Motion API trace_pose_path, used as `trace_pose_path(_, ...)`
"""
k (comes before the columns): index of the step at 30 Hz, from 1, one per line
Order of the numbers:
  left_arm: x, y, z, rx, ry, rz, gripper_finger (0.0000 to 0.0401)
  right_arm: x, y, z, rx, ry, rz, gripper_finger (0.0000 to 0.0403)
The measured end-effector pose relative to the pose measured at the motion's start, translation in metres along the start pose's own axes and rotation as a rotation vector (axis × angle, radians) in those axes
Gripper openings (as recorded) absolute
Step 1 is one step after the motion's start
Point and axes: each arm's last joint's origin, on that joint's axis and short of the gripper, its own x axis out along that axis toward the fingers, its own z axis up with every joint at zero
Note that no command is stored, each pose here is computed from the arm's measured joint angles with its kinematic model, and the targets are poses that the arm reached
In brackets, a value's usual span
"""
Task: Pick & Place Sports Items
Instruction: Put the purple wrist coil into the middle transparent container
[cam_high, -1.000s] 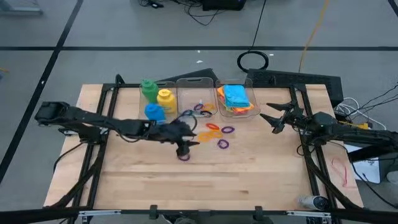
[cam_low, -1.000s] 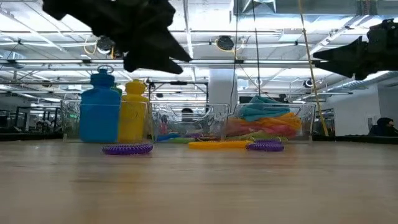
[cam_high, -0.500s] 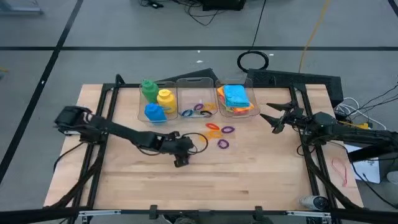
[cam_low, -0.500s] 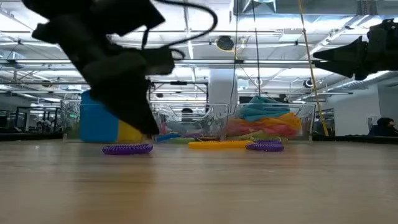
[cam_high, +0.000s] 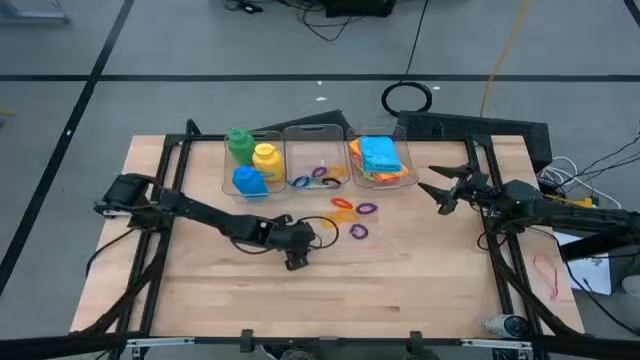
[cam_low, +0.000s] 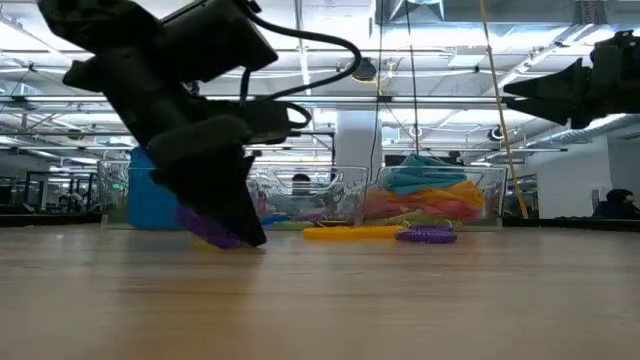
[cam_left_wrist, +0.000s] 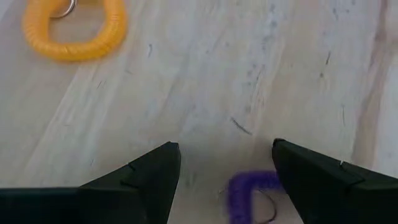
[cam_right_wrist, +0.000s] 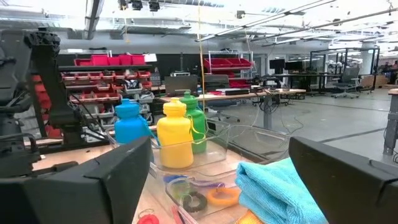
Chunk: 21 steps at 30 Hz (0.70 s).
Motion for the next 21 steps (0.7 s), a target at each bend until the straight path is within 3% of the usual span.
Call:
trace_pose_path(12,-0.017,0.023,0.017,-0.065,-0.053,0.007,0.0216,0.0,0.0,0.0,0.0,0.0,0.0,0.029)
trace_pose_path(21,-0.046,0.016,0.017,-0.055,-0.062,-0.012,0.0216,0.0,0.0,0.0,0.0,0.0,0.0,0.029)
